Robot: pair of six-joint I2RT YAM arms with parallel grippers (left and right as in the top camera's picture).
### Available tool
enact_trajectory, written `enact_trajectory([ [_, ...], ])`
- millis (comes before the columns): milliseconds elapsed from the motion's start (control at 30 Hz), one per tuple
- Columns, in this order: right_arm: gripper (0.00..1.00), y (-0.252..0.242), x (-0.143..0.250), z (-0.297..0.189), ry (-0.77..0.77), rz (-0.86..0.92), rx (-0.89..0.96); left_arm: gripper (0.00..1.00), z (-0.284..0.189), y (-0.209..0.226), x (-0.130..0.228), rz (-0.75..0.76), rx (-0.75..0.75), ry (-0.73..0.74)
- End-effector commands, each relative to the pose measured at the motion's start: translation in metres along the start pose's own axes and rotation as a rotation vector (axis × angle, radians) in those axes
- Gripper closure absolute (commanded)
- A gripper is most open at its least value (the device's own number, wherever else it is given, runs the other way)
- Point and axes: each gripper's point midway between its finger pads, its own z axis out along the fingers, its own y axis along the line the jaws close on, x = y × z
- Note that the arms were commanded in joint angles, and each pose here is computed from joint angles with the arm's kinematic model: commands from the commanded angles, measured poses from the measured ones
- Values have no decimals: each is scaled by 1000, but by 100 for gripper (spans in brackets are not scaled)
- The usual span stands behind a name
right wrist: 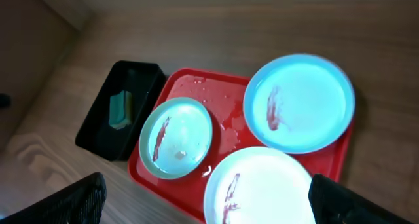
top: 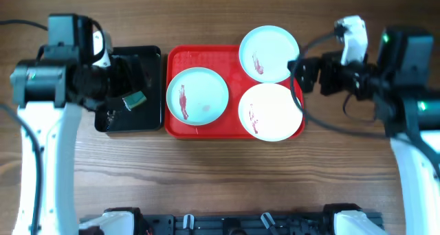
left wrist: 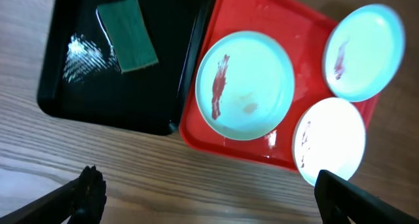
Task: Clean dirty plates on tray and stack at the side
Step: 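Reach left gripper to the sponge and right gripper to the left plate rim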
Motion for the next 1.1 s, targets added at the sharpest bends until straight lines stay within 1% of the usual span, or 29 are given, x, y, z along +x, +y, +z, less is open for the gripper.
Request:
enact_trajectory([
  [0,0,7,-2,29,54,55,-130,0,12,-4,-5,-25,18,42],
  [33,3,0,0,41,74,48,-113,0,15,-7,-6,-26,29,51],
  [67,7,-6,2,49,89,78,-89,0,17,-7,-8,-26,29,50],
  [100,12,-11,5,59,111,114,-69,2,19,-6,-11,-27,22,44],
  [133,14,-11,8,69,133,127,-71,5,20,-2,-13,-50,4,37],
  [200,21,-6,16,93,193,147,-84,11,19,20,-20,-202,-106,-9],
  [267,24,-1,23,114,246,146,-60,11,16,40,-24,-294,-189,-46],
  [333,23,6,28,136,287,134,-22,10,14,49,-27,-315,-215,-60],
  [433,25,13,35,166,319,139,44,6,13,57,-33,-330,-237,-86],
  [500,25,17,43,188,331,161,81,8,12,58,-39,-335,-229,-107],
  [600,27,17,59,214,361,199,111,4,12,55,-48,-332,-211,-143],
  [633,30,17,69,227,385,214,114,5,13,54,-50,-332,-208,-149],
  [700,32,18,84,244,417,233,120,17,18,55,-52,-333,-210,-144],
  [733,33,18,89,251,427,236,121,20,21,55,-52,-332,-211,-140],
  [800,33,19,102,269,447,241,120,22,35,58,-52,-333,-222,-118],
  [900,34,20,117,286,470,253,124,22,62,64,-48,-353,-248,-66],
  [1067,34,10,120,295,452,238,167,20,115,73,-44,-361,-283,42],
])
